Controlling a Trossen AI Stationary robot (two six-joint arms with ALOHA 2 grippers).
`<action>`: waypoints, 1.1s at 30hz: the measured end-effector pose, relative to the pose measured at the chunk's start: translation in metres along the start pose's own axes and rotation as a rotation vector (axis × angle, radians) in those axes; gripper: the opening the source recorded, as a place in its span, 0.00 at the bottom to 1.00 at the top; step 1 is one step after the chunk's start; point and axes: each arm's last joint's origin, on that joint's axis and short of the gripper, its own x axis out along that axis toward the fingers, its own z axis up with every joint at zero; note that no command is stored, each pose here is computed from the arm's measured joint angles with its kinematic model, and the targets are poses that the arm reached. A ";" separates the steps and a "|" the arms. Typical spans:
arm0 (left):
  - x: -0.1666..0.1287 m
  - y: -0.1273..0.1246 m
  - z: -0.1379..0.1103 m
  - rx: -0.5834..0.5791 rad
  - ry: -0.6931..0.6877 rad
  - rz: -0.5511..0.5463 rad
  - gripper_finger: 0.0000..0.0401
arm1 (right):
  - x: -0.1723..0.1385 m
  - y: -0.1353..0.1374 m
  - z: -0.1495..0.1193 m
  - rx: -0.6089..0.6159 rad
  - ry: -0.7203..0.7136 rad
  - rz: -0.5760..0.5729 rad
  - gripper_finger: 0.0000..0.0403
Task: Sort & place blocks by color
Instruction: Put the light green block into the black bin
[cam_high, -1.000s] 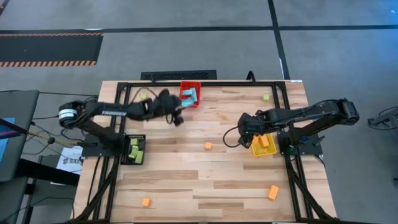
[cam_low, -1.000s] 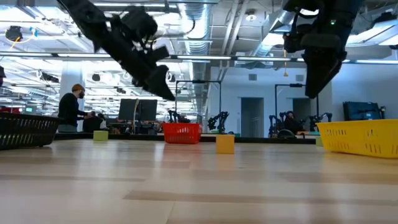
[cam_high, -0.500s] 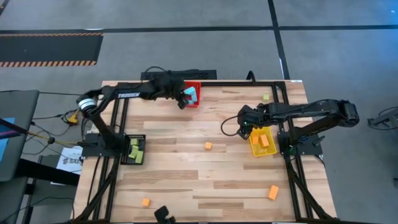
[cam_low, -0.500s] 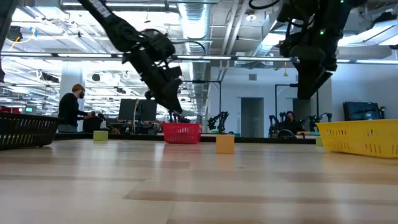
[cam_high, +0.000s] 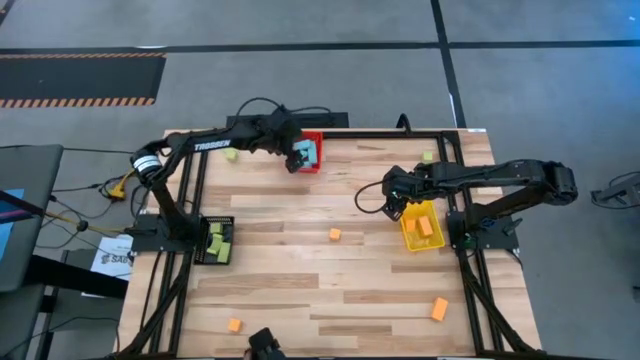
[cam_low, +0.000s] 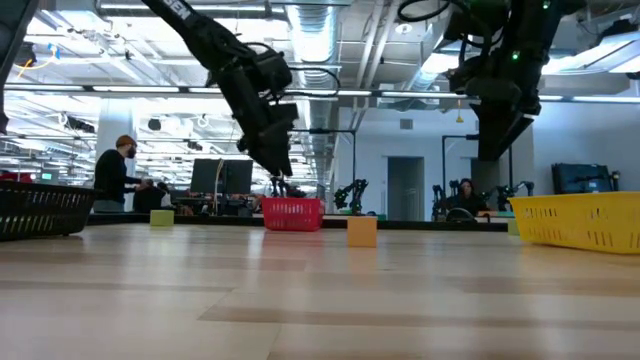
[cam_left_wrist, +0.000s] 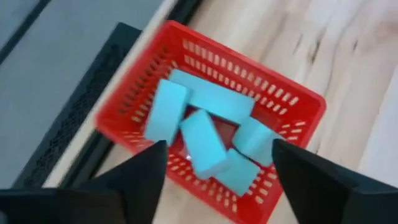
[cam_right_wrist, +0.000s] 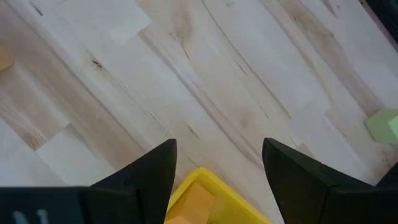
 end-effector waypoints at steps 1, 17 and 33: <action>-0.005 0.004 0.001 -0.019 -0.003 0.012 0.72 | 0.000 0.000 0.000 0.000 -0.001 0.000 0.65; -0.049 0.095 -0.072 -0.518 0.422 0.281 0.84 | -0.004 0.012 -0.002 -0.049 -0.038 0.041 0.65; -0.030 0.112 -0.120 -0.677 0.444 0.276 0.83 | -0.004 0.012 -0.002 -0.086 -0.043 0.045 0.65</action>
